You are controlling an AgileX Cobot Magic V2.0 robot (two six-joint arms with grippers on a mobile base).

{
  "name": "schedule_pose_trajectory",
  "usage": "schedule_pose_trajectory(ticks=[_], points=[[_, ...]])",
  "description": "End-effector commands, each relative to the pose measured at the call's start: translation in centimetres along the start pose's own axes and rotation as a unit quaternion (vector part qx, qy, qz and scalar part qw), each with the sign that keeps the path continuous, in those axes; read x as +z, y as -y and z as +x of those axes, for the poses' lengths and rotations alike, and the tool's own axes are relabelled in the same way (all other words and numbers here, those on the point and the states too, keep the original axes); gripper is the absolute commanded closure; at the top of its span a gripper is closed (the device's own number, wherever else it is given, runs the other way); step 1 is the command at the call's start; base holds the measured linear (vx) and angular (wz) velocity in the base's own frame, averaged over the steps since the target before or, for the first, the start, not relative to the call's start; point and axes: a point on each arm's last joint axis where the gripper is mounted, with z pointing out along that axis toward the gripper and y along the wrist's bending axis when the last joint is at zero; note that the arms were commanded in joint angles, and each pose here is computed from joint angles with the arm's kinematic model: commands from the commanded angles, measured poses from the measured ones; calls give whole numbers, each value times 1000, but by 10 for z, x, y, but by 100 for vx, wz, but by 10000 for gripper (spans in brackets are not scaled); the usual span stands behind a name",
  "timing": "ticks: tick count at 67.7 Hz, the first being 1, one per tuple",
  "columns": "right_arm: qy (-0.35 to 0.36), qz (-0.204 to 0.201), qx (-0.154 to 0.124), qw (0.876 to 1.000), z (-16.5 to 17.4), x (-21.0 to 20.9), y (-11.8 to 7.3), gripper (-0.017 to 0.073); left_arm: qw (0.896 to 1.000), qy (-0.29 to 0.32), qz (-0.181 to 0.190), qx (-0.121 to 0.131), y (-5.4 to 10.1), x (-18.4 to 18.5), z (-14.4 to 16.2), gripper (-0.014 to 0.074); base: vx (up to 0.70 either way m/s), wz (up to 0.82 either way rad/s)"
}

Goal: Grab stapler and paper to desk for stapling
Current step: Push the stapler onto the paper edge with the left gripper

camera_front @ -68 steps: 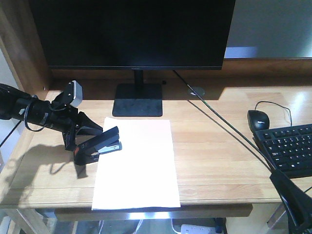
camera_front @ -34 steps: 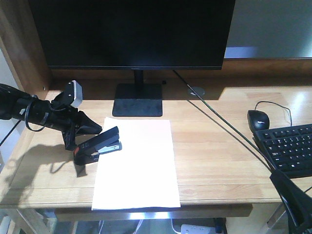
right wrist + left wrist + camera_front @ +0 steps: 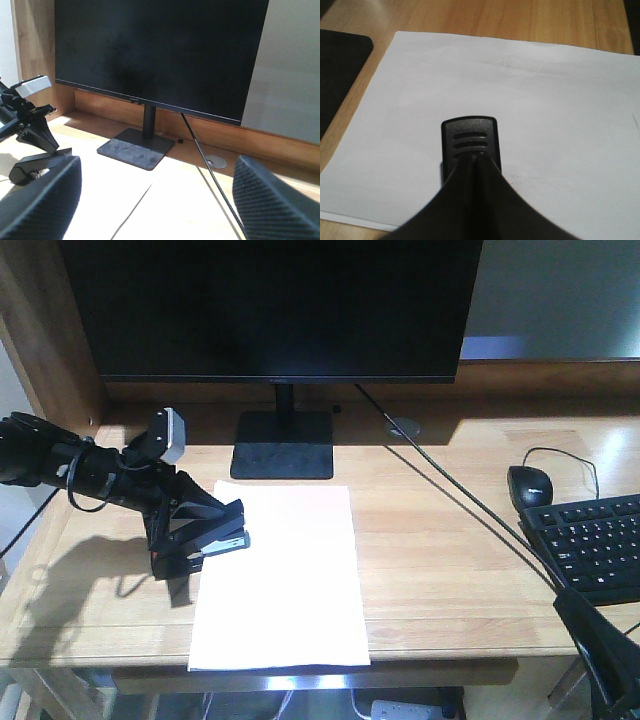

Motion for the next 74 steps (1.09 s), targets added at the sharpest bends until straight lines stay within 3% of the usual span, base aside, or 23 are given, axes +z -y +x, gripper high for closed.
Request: schedule_pose_trajectory(ticks=[1, 16, 33, 74], points=[[11, 13, -26, 1000, -9, 0, 3, -22, 999, 20, -15, 24, -1, -9, -25, 600, 0, 0], [11, 13, -26, 1000, -9, 0, 3, -22, 999, -23, -45, 8, -6, -6, -17, 600, 0, 0], [11, 13, -26, 1000, -9, 0, 3, -22, 999, -25, -37, 3, -6, -1, -12, 600, 0, 0], [11, 13, -26, 1000, -9, 0, 3, -22, 998, -52, -11, 23, -2, -1, -7, 600, 0, 0]])
